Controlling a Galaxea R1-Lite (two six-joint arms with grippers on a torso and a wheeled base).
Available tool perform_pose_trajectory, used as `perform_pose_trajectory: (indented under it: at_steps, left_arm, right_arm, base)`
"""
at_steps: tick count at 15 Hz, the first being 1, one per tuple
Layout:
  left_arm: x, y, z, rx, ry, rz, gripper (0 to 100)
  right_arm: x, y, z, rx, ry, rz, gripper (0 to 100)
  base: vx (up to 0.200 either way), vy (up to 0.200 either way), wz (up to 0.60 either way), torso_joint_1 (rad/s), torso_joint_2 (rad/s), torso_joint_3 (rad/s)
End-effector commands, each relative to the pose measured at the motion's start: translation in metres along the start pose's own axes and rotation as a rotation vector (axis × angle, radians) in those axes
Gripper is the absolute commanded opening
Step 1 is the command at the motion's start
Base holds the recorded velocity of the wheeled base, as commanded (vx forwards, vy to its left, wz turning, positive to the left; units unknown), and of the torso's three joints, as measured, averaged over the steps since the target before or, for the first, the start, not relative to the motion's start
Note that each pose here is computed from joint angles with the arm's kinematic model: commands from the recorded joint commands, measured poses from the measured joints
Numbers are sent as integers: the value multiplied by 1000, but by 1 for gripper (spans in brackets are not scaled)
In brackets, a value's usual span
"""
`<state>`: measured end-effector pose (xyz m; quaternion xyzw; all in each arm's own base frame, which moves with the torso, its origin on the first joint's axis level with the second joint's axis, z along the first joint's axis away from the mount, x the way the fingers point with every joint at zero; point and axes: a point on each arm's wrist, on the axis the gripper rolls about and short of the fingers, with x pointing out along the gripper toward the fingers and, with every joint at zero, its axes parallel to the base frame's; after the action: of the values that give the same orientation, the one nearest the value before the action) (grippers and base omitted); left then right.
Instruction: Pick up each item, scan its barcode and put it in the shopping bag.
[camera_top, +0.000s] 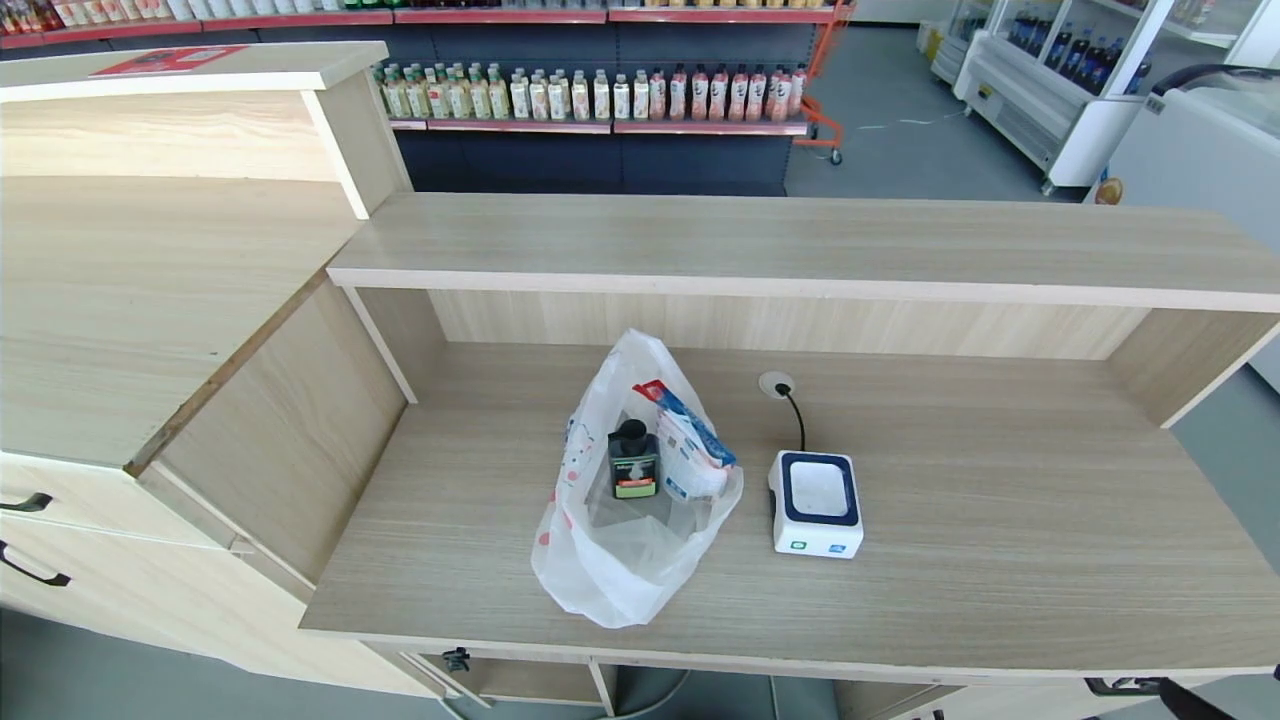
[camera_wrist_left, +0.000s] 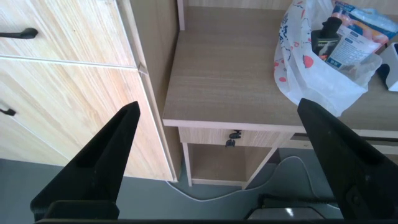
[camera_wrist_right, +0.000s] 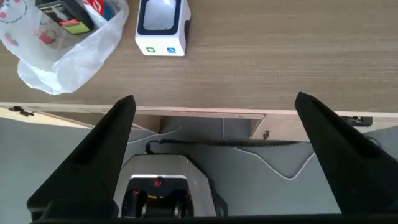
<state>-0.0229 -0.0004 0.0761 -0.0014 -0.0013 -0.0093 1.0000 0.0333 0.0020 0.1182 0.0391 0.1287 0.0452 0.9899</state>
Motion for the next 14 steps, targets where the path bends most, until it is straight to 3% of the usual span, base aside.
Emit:
perform_pose_trajectory:
  at_steps: [1, 2, 3, 4, 11, 12, 14]
  left_arm:
    - [0, 0, 0, 0, -1, 0, 100]
    - [0, 0, 0, 0, -1, 0, 100]
    - [0, 0, 0, 0, -1, 0, 100]
    - [0, 0, 0, 0, -1, 0, 100]
    - [0, 0, 0, 0, -1, 0, 100]
    - [0, 0, 0, 0, -1, 0, 100]
    - [0, 0, 0, 0, -1, 0, 100]
  right_arm:
    - [-36, 0, -47, -23, -164, -33, 100]
    - [-43, 0, -51, -80, -262, -33, 100]
    - [-44, 0, -53, -112, -279, -45, 100]
    - [-44, -2, -54, -100, -272, -121, 100]
    - [-44, -2, -55, -30, -263, -126, 100]
    - [-44, -2, -55, -29, -263, -128, 0]
    - [-44, -2, -55, -66, -262, -125, 0]
  base:
    - [0, 0, 0, 0, 0, 0]
    - [0, 0, 0, 0, 0, 0]
    - [0, 0, 0, 0, 0, 0]
    - [0, 0, 0, 0, 0, 0]
    - [0, 0, 0, 0, 0, 0]
    - [0, 0, 0, 0, 0, 0]
    - [0, 0, 0, 0, 0, 0]
